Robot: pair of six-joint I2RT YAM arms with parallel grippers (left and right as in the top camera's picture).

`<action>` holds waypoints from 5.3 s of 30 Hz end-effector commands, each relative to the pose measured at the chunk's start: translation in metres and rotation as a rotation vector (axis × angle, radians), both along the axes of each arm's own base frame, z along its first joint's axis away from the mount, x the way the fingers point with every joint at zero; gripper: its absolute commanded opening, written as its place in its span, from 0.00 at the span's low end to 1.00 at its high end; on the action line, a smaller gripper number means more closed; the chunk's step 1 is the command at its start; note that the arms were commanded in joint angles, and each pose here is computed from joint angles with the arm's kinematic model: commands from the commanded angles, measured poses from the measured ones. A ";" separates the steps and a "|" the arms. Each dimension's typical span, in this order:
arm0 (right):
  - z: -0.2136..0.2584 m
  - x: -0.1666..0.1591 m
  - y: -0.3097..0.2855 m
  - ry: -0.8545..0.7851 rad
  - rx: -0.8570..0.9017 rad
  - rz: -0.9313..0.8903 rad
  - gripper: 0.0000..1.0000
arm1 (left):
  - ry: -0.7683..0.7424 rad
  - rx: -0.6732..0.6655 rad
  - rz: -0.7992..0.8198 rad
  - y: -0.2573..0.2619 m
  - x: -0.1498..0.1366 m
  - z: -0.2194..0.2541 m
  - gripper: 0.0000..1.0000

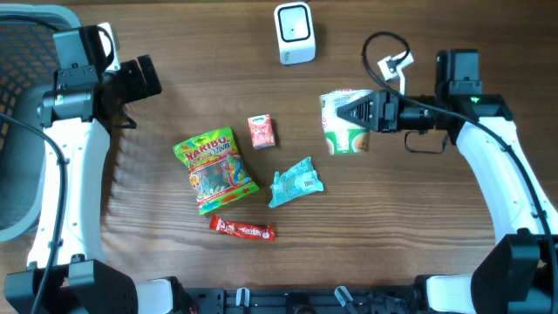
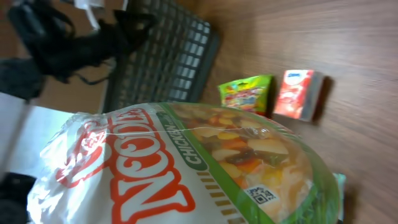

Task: Scan the item barcode
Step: 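Hold the cup in front of the white scanner with the right gripper, then carry the cup back right, set it down and open the right gripper, then reach the right gripper over the mint-green wipes pack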

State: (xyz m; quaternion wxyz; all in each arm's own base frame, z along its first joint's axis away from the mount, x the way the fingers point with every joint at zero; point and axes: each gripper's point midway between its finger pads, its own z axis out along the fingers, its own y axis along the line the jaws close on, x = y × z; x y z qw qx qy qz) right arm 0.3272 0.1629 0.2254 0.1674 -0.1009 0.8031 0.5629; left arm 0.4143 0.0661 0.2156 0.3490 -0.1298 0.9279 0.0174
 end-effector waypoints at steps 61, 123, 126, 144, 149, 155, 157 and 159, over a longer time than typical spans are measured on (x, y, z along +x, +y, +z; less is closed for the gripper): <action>-0.045 0.301 0.084 -1.203 -1.481 -0.409 0.57 | -0.018 0.007 -0.009 0.002 0.000 0.007 1.00; -0.168 0.024 -0.220 0.366 -1.224 -0.273 0.99 | -0.018 0.007 -0.009 0.002 0.000 0.007 1.00; -0.149 0.027 -0.222 0.367 -1.231 -0.273 1.00 | -0.018 0.007 -0.009 0.002 0.000 0.007 1.00; 0.004 0.047 -0.042 0.063 -0.734 -0.067 1.00 | -0.018 0.007 -0.009 0.002 0.000 0.007 1.00; 0.003 0.044 -0.006 0.093 -0.698 -0.067 0.96 | -0.018 0.007 -0.009 0.002 0.000 0.007 1.00; 0.000 0.020 0.042 0.046 -0.723 0.061 0.65 | -0.018 0.007 -0.009 0.002 0.000 0.007 1.00; -0.004 0.011 0.053 0.029 -0.759 0.095 0.64 | -0.018 0.007 -0.009 0.002 0.000 0.007 1.00; -0.011 0.004 0.061 0.013 -0.834 0.108 0.62 | -0.018 0.007 -0.009 0.002 0.000 0.007 1.00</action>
